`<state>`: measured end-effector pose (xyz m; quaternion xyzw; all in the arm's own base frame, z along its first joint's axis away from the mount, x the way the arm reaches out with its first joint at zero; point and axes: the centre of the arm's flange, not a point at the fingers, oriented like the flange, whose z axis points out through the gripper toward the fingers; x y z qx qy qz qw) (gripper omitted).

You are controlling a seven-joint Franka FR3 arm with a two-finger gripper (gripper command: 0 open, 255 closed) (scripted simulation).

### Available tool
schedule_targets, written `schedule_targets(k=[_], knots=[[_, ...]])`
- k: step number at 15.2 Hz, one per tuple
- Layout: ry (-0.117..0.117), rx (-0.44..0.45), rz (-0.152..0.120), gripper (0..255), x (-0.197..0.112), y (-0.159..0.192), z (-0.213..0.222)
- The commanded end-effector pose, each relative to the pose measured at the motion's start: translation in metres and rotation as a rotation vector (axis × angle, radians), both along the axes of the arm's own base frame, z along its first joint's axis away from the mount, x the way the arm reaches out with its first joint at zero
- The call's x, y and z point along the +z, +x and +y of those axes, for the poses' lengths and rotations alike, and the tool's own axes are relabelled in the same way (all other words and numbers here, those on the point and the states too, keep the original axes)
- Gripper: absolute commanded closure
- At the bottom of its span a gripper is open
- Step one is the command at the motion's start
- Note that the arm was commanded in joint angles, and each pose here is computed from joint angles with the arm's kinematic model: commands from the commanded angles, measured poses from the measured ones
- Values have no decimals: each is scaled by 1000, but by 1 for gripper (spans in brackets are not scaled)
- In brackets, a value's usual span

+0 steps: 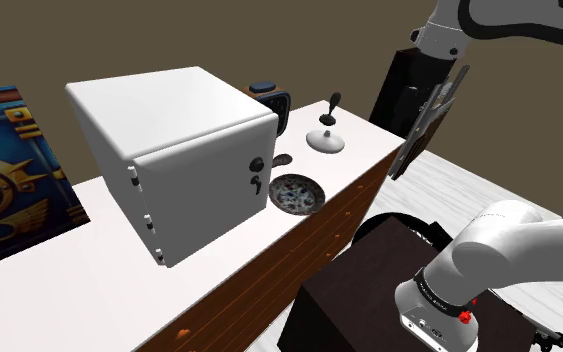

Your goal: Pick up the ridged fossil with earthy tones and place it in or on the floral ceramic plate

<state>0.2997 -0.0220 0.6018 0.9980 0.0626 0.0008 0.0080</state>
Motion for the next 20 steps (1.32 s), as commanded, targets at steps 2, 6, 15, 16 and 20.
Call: schedule_targets(k=[2,6,15,16,20], knots=[[4,36,0,0,-8,11,-2],[18,178,2,0,-38,54,-4],[49,497,4,0,-106,149,13],[53,533,5,0,-114,159,17],[67,675,6,0,-144,198,37]])
